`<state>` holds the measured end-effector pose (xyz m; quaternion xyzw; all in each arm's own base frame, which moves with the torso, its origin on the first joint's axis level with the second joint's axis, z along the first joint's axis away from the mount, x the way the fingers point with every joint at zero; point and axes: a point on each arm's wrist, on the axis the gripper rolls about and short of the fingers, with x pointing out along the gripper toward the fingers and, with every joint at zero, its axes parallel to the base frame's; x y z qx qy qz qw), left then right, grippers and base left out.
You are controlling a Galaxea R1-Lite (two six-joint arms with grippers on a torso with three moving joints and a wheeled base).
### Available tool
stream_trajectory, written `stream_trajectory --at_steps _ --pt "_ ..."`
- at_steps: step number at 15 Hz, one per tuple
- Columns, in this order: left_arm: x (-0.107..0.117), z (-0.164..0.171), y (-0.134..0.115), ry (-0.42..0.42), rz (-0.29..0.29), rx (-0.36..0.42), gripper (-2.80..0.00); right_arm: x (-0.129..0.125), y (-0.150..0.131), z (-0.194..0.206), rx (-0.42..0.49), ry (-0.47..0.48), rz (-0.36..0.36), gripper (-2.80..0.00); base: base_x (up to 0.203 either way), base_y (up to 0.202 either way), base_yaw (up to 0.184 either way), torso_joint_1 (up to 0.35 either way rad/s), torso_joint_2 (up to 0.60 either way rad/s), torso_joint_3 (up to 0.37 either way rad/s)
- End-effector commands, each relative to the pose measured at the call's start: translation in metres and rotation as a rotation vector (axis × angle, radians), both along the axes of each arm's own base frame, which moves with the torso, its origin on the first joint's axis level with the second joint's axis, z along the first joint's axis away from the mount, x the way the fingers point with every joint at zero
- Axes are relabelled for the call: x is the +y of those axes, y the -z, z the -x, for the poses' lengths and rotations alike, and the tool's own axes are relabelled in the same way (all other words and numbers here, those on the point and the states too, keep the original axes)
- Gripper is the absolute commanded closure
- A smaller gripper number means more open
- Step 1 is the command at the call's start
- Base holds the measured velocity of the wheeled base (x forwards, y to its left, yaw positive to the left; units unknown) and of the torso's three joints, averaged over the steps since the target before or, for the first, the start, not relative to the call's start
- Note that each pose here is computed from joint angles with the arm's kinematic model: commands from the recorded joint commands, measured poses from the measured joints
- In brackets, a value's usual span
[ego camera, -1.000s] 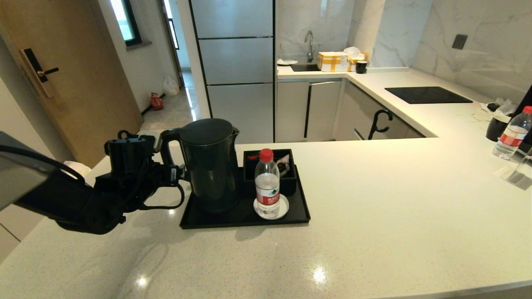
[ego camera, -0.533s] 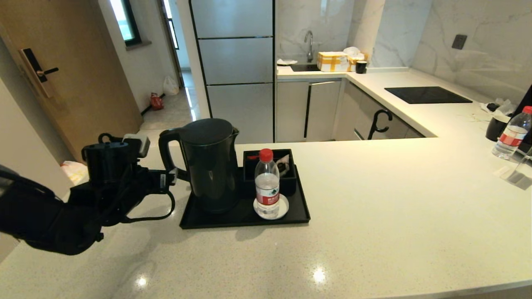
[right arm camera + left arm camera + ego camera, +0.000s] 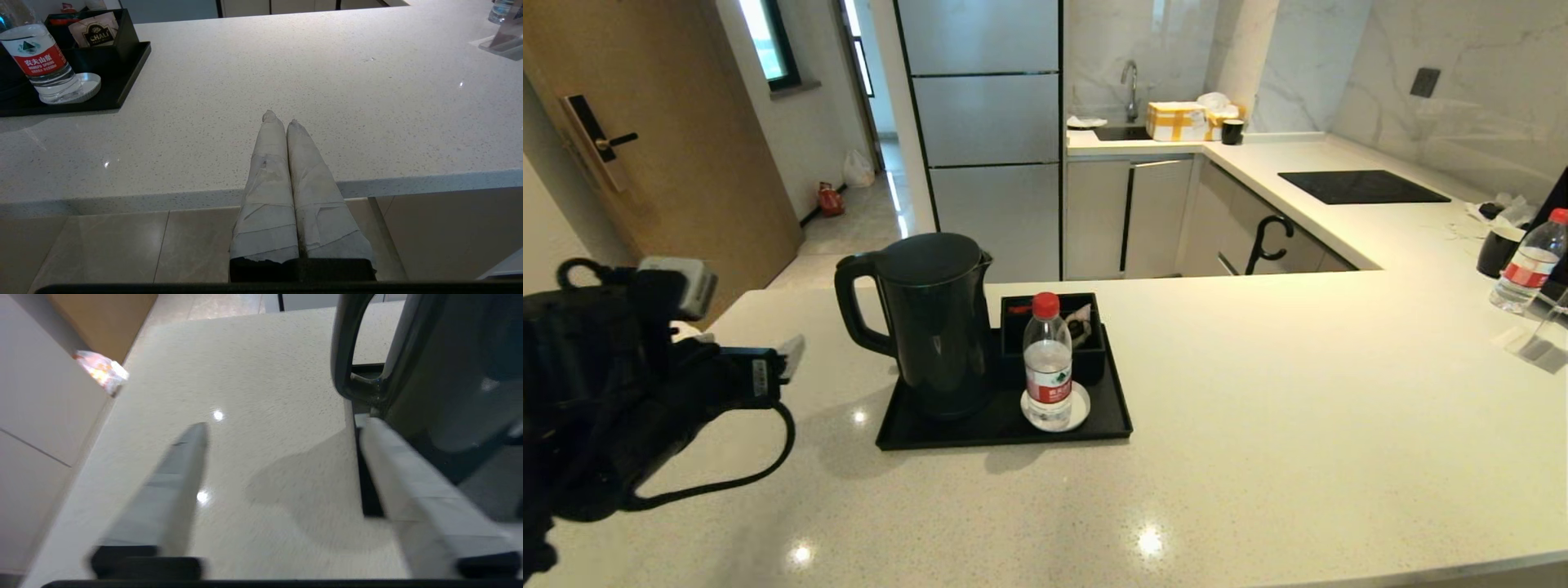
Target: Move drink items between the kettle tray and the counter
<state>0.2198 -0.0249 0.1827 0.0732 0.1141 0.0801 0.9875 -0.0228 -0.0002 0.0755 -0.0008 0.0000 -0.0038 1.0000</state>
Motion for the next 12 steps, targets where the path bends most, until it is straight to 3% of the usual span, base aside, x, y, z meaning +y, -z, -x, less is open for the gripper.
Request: stream_trajectory --at_steps 1,6,8,10,12 --pt "0.007 0.045 -0.029 -0.006 0.012 -0.093 0.0 0.0 0.0 0.0 0.002 0.0 0.0 0.0 0.0 0.0 0.0 0.0 0.0 0.0" --pt "0.025 0.147 -0.04 -0.062 0.014 -0.002 0.0 0.0 0.0 0.0 0.002 -0.002 0.0 0.0 0.0 0.0 0.0 0.0 0.0 0.0" --pt "0.032 0.209 -0.044 -0.101 0.03 -0.02 0.0 0.0 0.0 0.0 0.001 -0.001 0.0 0.0 0.0 0.0 0.0 0.0 0.0 0.0" --pt "0.033 0.278 -0.037 -0.125 0.043 -0.005 0.0 0.0 0.0 0.0 0.002 0.0 0.0 0.0 0.0 0.0 0.0 0.0 0.0 0.0" --pt "0.031 0.326 -0.018 -0.1 0.075 -0.002 0.0 0.0 0.0 0.0 0.002 0.0 0.0 0.0 0.0 0.0 0.0 0.0 0.0 0.0"
